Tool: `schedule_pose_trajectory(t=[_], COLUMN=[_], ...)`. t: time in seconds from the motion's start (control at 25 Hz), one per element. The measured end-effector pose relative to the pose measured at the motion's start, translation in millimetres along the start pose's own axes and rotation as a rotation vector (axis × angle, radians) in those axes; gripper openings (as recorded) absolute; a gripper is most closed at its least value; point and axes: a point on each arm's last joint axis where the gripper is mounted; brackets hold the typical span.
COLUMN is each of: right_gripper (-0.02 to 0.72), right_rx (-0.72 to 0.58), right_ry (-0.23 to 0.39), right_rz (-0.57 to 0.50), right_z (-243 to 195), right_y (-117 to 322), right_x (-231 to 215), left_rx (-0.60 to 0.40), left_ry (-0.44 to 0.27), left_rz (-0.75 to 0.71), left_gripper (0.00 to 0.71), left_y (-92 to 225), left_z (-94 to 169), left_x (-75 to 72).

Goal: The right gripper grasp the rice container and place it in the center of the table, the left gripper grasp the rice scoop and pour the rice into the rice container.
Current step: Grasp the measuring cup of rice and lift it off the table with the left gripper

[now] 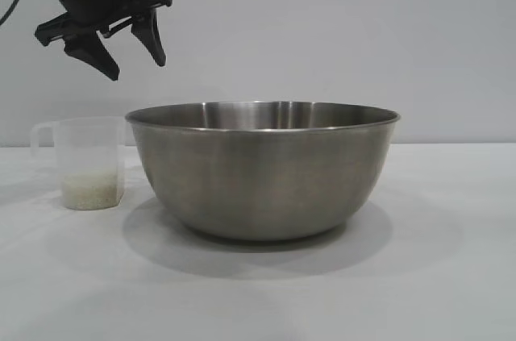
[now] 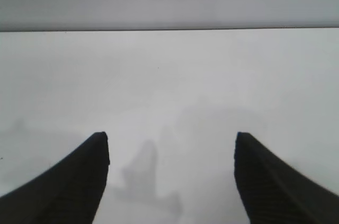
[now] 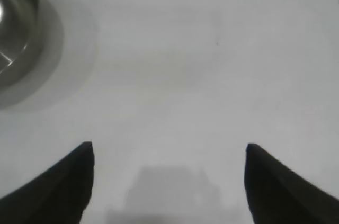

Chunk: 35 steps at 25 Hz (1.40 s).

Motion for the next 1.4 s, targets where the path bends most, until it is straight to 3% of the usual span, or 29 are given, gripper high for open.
schedule_pose_trajectory(t=[0.32, 0.76, 1.4], right_gripper=[0.526, 0.526, 0.526], right_rx=[-0.116, -0.304, -0.332], right_ry=[-0.006, -0.030, -0.030], right_rz=[-0.003, -0.009, -0.009], right_z=[-4.2, 7.7, 9.9], right_y=[58.3, 92.0, 98.0], right_x=[-0.1, 1.5, 1.5], left_rx=[0.005, 0.007, 0.048], left_ry=[-0.003, -0.003, -0.001], left_rz=[-0.013, -0.014, -0.037], left_gripper=[0.475, 0.475, 0.475], left_y=[0.4, 0.6, 4.3], left_z=[0.0, 0.0, 0.1], left_x=[0.3, 0.3, 0.1])
Point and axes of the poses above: a point on each arm's last joint axis where the gripper is mounted, z pointing back along that axis away from the gripper, x along the wrist's bending axis when the last joint is at zero, y = z × x, and after that the axes turned 3 degrees about -z, right-handed
